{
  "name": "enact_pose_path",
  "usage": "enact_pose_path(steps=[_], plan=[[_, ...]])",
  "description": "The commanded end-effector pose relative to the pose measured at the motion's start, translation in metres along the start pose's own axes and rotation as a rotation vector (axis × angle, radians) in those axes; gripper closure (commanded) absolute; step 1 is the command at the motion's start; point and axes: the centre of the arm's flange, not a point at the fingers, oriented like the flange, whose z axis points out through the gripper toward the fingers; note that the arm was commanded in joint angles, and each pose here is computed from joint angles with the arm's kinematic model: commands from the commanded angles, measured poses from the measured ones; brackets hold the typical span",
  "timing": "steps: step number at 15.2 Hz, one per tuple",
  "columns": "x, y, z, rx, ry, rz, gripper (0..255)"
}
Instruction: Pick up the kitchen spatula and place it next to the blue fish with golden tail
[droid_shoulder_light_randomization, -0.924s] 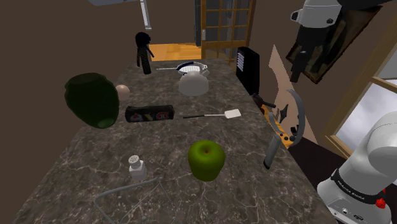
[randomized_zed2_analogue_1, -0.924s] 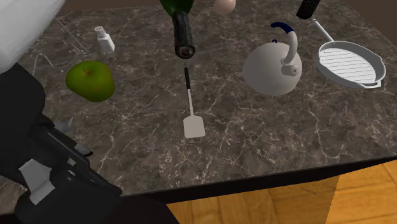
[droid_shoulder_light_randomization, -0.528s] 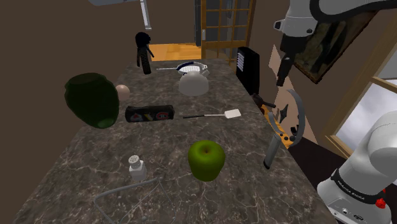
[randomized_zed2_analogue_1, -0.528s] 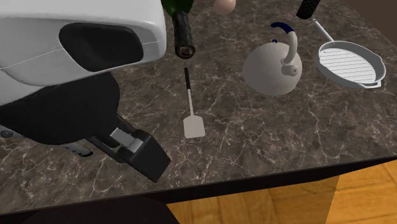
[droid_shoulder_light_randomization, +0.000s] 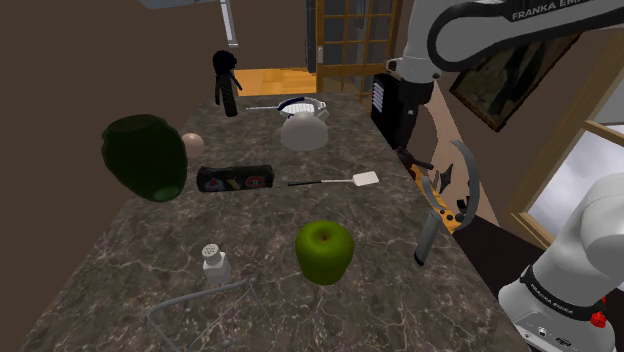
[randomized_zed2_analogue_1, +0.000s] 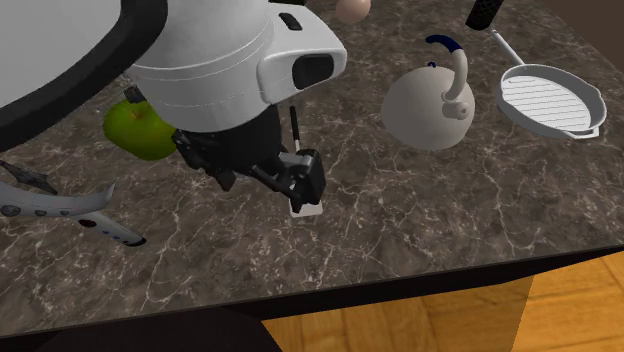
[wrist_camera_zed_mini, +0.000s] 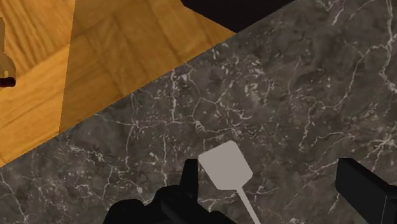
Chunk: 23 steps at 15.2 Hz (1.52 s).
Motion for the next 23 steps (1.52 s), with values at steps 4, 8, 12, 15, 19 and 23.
enact_pose_path(steps=[4, 8, 12, 15, 19, 23], plan=[[0.054, 0.003, 0.038, 0.014, 0.020, -0.137, 0], [0.096, -0.002, 0.067, 0.025, 0.034, -0.244, 0], [0.137, -0.011, 0.095, 0.036, 0.049, -0.352, 0], [0.168, -0.021, 0.116, 0.044, 0.060, -0.433, 0], [0.177, -0.025, 0.137, 0.047, 0.063, -0.453, 0], [0.178, -0.026, 0.158, 0.047, 0.063, -0.453, 0]])
